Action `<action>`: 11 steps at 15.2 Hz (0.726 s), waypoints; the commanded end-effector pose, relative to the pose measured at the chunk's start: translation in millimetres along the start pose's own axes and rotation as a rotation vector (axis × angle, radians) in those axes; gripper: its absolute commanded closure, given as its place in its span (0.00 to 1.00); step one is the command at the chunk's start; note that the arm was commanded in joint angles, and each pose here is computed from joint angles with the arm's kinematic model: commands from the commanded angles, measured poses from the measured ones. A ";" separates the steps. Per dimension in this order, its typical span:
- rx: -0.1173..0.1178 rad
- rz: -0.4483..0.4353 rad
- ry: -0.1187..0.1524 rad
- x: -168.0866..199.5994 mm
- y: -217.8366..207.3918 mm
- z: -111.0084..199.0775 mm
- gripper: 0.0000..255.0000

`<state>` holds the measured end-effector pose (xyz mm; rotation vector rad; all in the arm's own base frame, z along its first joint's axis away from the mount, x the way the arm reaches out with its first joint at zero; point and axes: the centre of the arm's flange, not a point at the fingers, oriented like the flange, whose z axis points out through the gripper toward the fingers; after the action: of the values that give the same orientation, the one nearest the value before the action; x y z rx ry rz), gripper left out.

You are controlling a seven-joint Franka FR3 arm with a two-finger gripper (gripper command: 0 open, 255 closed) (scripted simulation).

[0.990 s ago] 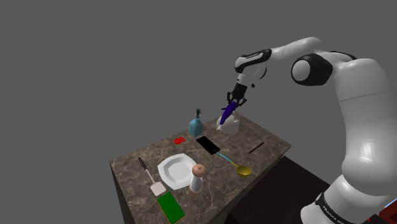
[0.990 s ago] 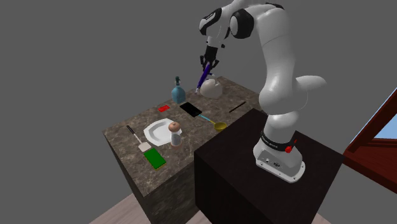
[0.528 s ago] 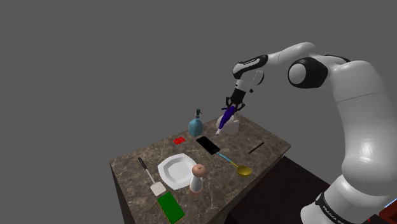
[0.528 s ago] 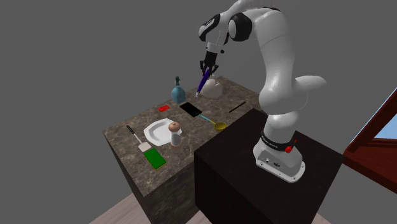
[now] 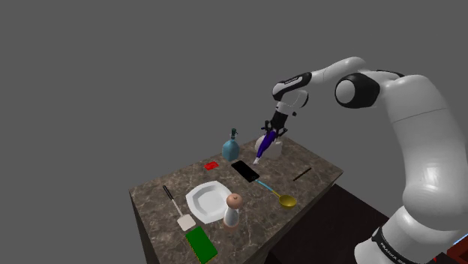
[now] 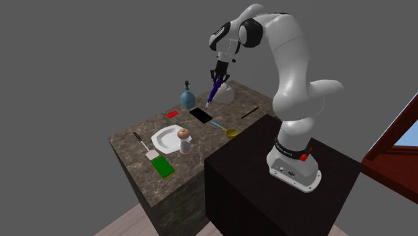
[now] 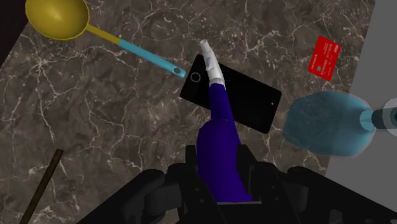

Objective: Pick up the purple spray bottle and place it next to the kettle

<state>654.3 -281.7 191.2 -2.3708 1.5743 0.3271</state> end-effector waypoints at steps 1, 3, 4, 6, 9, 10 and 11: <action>0.000 0.000 0.000 4.1 0.5 10.0 1.00; 0.000 0.000 0.000 7.7 1.6 19.9 1.00; 0.000 0.000 0.000 9.4 2.2 24.9 1.00; 0.000 0.000 0.000 13.0 3.2 34.7 1.00; 0.000 0.000 0.000 18.3 4.9 49.6 1.00; 0.000 0.000 0.000 20.1 5.4 54.5 1.00; 0.000 0.000 0.000 21.8 6.0 59.5 1.00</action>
<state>654.4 -281.9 133.1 -2.3710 1.5741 0.3271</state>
